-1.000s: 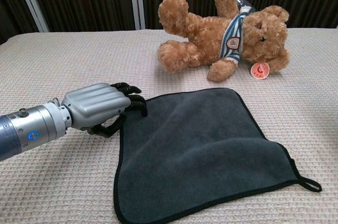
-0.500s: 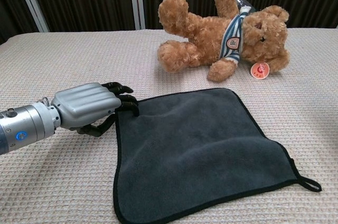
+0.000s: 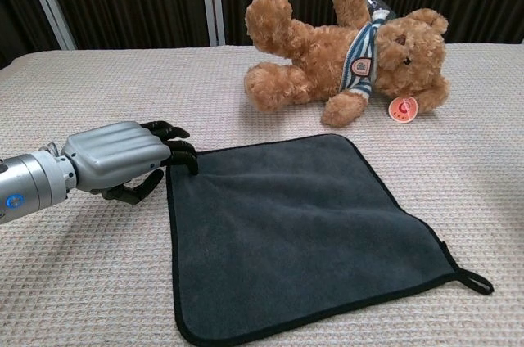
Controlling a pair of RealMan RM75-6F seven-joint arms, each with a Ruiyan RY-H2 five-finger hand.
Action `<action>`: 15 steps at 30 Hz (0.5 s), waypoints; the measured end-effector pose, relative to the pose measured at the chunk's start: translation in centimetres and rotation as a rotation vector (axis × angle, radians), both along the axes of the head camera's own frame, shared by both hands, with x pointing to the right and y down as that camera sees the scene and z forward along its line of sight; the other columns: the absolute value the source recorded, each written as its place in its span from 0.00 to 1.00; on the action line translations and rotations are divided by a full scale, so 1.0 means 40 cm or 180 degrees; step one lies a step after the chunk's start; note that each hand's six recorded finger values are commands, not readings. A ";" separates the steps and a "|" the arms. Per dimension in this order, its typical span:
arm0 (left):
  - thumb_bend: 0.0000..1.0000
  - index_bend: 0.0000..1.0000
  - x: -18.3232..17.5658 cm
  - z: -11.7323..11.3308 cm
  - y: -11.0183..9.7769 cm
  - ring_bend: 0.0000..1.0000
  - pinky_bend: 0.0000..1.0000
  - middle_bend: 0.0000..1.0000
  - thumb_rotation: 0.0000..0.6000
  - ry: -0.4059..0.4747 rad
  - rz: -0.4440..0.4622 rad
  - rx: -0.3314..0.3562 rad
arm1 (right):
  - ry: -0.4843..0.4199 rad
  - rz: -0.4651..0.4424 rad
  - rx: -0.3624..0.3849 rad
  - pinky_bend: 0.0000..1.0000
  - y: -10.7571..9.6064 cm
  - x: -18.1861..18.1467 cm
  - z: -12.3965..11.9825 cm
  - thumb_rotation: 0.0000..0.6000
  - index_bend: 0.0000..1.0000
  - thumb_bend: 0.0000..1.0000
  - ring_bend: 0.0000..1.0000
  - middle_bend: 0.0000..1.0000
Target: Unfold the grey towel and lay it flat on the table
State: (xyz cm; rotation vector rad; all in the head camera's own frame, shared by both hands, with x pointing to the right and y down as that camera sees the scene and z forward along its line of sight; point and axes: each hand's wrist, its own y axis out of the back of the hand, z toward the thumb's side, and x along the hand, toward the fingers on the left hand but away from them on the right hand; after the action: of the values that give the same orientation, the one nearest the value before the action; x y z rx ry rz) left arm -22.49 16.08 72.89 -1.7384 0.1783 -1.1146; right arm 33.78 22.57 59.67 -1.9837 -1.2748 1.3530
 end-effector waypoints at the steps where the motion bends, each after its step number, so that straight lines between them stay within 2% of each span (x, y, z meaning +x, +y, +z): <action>1: 0.86 0.23 -0.001 -0.001 -0.001 0.00 0.00 0.14 1.00 -0.0003 -0.0002 0.0002 | 0.0000 -0.0002 -0.0002 0.00 0.000 0.000 0.000 1.00 0.00 0.26 0.00 0.00; 5: 0.80 0.22 -0.004 -0.003 -0.005 0.00 0.00 0.13 1.00 0.0002 -0.0022 0.0010 | 0.0006 -0.0009 -0.0004 0.00 0.001 -0.001 0.000 1.00 0.00 0.26 0.00 0.00; 7: 0.70 0.20 -0.002 -0.005 -0.005 0.00 0.00 0.11 1.00 0.0027 -0.0045 0.0008 | 0.0006 -0.0010 -0.0007 0.00 0.001 -0.002 0.000 1.00 0.00 0.26 0.00 0.00; 9: 0.54 0.16 0.002 -0.009 -0.006 0.00 0.00 0.08 1.00 0.0075 -0.0080 0.0007 | 0.0009 -0.0010 -0.0006 0.00 0.001 -0.002 0.000 1.00 0.00 0.26 0.00 0.00; 12: 0.36 0.12 0.011 -0.018 -0.009 0.00 0.00 0.05 1.00 0.0169 -0.0139 0.0034 | 0.0012 -0.0010 -0.0006 0.00 0.001 -0.001 0.001 1.00 0.00 0.26 0.00 0.00; 15: 0.25 0.10 0.021 -0.035 -0.018 0.00 0.00 0.03 1.00 0.0295 -0.0220 0.0087 | 0.0011 -0.0011 -0.0001 0.00 0.001 -0.001 0.000 1.00 0.00 0.26 0.00 0.00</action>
State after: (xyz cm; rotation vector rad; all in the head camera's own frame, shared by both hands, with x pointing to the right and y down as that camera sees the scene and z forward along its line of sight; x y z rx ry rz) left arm -21.64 15.36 71.48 -1.7720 0.3115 -1.0768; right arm 33.73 22.60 59.65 -1.9821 -1.2689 1.3545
